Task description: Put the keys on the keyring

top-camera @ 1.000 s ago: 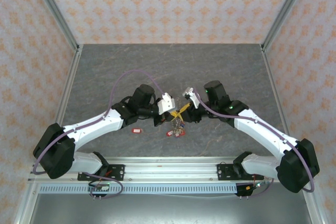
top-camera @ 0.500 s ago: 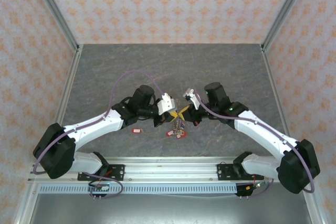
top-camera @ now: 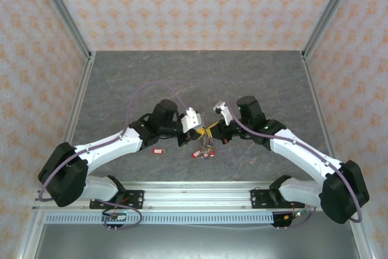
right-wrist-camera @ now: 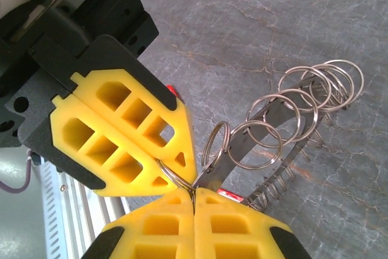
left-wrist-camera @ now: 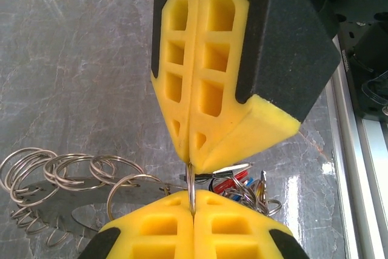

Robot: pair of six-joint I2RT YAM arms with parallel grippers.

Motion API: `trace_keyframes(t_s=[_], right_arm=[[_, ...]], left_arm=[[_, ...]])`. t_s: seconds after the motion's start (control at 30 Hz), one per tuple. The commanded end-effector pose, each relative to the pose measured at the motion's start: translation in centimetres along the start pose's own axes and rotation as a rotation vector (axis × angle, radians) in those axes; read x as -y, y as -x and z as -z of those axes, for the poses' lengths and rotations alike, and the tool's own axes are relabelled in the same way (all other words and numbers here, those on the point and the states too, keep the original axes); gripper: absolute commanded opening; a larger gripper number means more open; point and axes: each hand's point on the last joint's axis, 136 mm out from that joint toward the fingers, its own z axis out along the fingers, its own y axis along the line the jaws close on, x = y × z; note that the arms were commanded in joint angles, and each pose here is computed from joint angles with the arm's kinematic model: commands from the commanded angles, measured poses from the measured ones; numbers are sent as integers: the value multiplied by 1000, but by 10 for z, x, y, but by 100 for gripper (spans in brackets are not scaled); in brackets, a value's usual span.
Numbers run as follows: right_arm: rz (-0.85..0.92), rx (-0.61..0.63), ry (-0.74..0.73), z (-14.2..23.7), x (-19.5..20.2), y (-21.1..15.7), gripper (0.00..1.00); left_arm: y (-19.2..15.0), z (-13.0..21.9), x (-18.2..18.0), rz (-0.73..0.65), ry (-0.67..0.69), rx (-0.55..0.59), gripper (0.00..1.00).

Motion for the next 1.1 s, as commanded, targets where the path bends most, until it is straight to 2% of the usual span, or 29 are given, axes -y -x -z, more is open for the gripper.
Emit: trace_keyframes(t_s=[0.0, 0.33, 0.67, 0.97, 1.07], right_arm=[[-126, 42, -30, -4, 18, 2, 0], [-267, 54, -21, -10, 32, -10, 0], [-356, 48, -88, -12, 52, -15, 0], [-490, -70, 3, -30, 50, -24, 0], [-517, -119, -8, -32, 53, -30, 0]], left_arm=[[39, 10, 2, -84, 12, 150, 0], [34, 6, -5, -68, 52, 182, 0], [24, 3, -2, -57, 37, 164, 0], [27, 1, -3, -67, 39, 185, 0], [28, 0, -4, -69, 42, 192, 0]])
